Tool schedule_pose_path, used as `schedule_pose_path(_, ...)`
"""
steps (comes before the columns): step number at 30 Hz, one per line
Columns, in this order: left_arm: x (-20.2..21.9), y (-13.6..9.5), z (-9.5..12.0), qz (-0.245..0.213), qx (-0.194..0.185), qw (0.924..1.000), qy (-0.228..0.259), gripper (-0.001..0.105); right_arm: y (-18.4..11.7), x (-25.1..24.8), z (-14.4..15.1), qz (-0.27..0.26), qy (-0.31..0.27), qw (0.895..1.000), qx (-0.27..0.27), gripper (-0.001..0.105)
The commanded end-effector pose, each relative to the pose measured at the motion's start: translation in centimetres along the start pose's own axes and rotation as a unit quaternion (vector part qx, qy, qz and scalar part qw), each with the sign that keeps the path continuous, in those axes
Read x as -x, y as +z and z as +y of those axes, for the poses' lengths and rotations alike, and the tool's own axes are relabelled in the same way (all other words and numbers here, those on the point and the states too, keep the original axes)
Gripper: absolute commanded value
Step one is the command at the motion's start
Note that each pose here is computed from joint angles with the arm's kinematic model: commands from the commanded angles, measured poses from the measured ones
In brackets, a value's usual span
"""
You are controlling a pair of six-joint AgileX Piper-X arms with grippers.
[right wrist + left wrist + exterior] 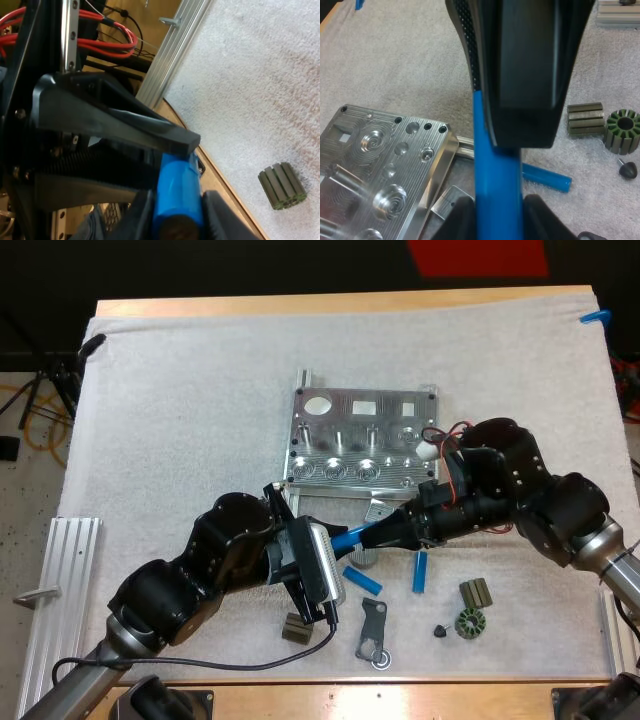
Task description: Load cells from right to left
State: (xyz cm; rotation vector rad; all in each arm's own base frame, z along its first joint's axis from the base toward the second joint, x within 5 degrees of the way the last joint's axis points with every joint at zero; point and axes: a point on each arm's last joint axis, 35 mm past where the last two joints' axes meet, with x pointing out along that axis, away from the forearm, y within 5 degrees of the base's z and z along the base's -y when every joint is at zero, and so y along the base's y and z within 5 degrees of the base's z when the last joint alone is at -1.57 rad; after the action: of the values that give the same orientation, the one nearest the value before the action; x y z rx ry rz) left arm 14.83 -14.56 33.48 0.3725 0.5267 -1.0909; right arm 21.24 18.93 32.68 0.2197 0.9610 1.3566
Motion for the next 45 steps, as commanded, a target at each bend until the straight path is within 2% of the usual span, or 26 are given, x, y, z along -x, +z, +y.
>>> schedule_pose_path(1,0.2,0.2,-0.2,-0.006,-0.003,1.0,-0.006,0.03,0.1,0.2,0.2,-0.005,-0.005,1.0,0.025,0.0)
schedule_pose_path(3,0.5,0.4,-0.2,0.002,0.0,1.0,-0.008,0.051,0.0,0.3,0.1,0.002,-0.033,0.999,0.039,0.0)
schedule_pose_path(6,1.1,0.7,-0.3,0.015,0.004,0.9998,-0.008,0.069,-0.3,0.6,0.1,0.024,-0.083,0.994,0.07,0.0)
schedule_pose_path(10,1.7,1.0,-0.4,0.029,0.021,0.9993,0.001,0.069,-0.4,1.1,0.2,0.049,-0.132,0.986,0.091,0.0)
schedule_pose_path(13,2.0,1.0,-0.2,0.045,0.063,0.9965,0.03,0.069,-0.2,1.5,0.3,0.065,-0.178,0.975,0.116,0.0)
schedule_pose_path(15,2.1,0.7,-0.2,0.061,0.098,0.9917,0.057,0.069,0.0,1.8,0.3,0.072,-0.21,0.966,0.134,0.0)
schedule_pose_path(16,2.1,0.6,-0.1,0.066,0.102,0.9906,0.063,0.069,0.0,1.9,0.3,0.074,-0.221,0.963,0.137,0.0)
schedule_pose_path(20,2.2,0.0,0.0,0.092,0.14,0.9807,0.1,0.069,-0.1,2.3,-0.1,0.103,-0.294,0.934,0.173,0.0)
schedule_pose_path(24,2.3,-0.2,0.1,0.096,0.2,0.9657,0.134,0.069,-0.4,2.1,-0.8,0.151,-0.317,0.92,0.174,0.0)
schedule_pose_path(25,2.3,-0.2,0.1,0.096,0.206,0.9645,0.135,0.069,-0.4,2.0,-0.9,0.16,-0.32,0.918,0.173,0.0)
schedule_pose_path(27,2.3,-0.2,0.1,0.091,0.236,0.9576,0.138,0.069,-0.2,1.6,-1.7,0.194,-0.338,0.903,0.183,0.0)
schedule_pose_path(30,2.3,-0.2,0.1,0.086,0.271,0.9482,0.141,0.069,0.6,1.2,-2.3,0.215,-0.353,0.887,0.205,0.0)
schedule_pose_path(32,2.3,-0.2,0.1,0.081,0.286,0.9436,0.145,0.069,1.2,1.0,-2.6,0.219,-0.356,0.883,0.212,0.0)
schedule_pose_path(37,2.2,0.3,0.3,0.058,0.286,0.9454,0.145,0.069,2.7,0.1,-3.4,0.221,-0.355,0.882,0.216,0.0)
schedule_pose_path(41,2.2,0.8,0.5,0.032,0.297,0.9429,0.148,0.069,3.7,-0.7,-4.3,0.23,-0.356,0.878,0.222,0.0)
schedule_pose_path(43,2.2,0.8,0.6,0.029,0.3,0.9395,0.162,0.069,4.0,-1.1,-4.8,0.238,-0.368,0.871,0.224,0.0)
schedule_pose_path(45,2.3,0.8,0.7,0.028,0.301,0.9354,0.184,0.069,4.3,-1.4,-5.4,0.261,-0.382,0.855,0.237,0.0)
